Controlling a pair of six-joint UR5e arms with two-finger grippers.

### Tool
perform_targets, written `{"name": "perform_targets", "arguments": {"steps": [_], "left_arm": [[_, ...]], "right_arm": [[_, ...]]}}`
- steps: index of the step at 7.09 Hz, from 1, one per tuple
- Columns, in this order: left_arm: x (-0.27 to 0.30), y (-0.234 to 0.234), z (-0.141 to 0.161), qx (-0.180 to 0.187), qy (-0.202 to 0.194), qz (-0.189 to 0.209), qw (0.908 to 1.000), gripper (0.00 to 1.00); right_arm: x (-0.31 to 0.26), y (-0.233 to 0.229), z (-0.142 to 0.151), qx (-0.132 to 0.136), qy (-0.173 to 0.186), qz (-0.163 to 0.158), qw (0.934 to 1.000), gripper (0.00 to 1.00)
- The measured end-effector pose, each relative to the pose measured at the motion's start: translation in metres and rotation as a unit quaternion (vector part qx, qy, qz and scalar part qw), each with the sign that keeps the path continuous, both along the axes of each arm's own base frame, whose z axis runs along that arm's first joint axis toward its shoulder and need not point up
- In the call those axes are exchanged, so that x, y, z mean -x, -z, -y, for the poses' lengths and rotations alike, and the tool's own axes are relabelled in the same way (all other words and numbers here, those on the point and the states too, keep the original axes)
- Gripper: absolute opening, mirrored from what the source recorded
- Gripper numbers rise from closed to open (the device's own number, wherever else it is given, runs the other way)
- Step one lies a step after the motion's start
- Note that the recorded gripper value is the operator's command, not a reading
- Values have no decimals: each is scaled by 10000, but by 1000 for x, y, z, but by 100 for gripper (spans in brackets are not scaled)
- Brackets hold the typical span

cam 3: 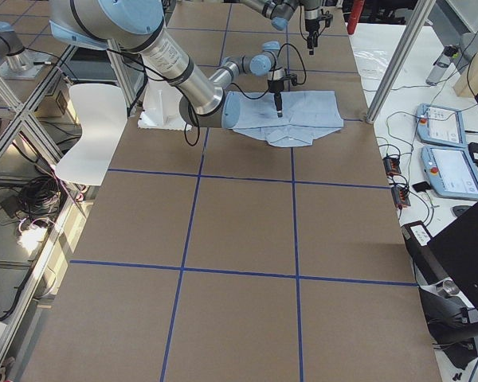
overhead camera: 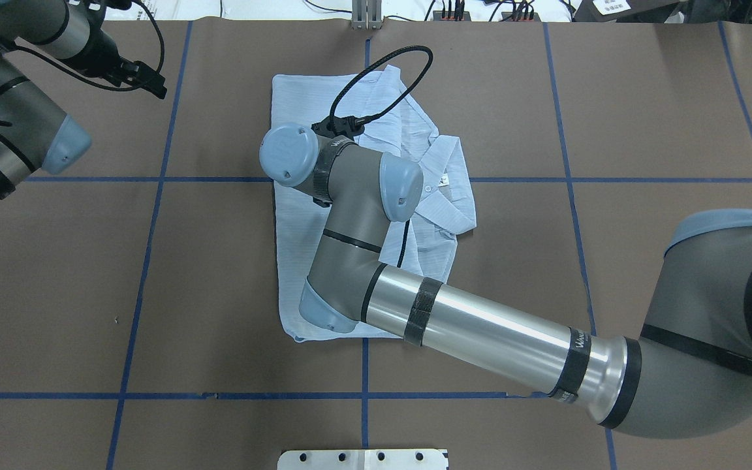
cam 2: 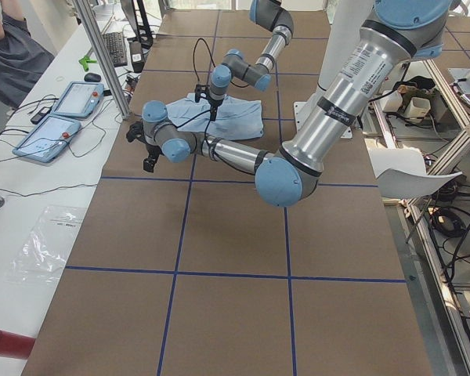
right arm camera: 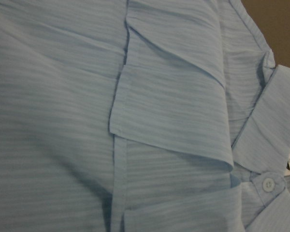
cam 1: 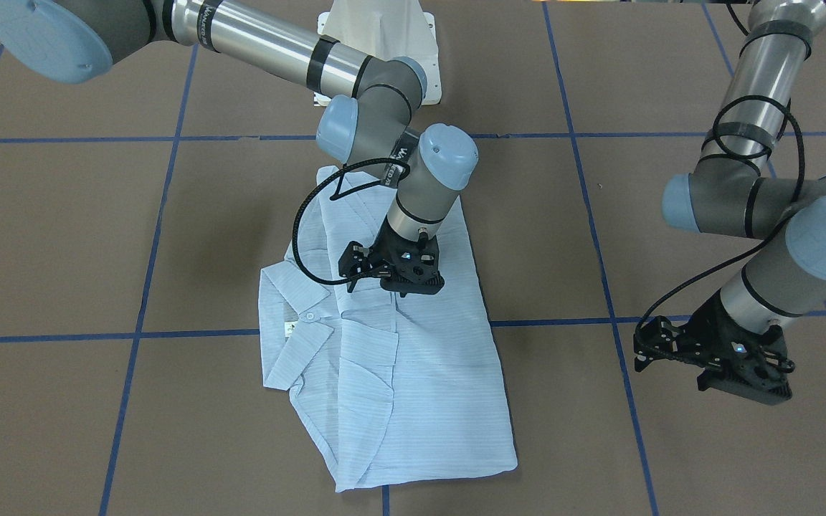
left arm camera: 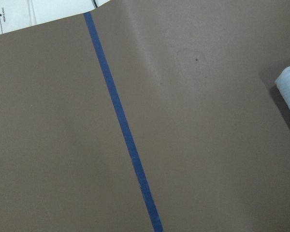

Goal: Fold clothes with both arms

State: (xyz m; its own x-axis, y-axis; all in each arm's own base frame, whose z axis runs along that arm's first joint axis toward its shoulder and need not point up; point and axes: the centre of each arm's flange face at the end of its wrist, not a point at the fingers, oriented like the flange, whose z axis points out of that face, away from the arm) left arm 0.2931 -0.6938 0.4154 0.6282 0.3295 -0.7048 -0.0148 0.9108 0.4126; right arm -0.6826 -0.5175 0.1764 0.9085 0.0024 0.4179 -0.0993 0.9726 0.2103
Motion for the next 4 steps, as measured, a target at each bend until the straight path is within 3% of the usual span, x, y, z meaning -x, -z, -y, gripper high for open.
{"name": "perform_targets", "arguments": {"steps": [4], "left_arm": [[0,2,0,-10,3,-9,10000,100]], "right_arm": [[1,-7,1,-25,86,-113,9999,100]]}}
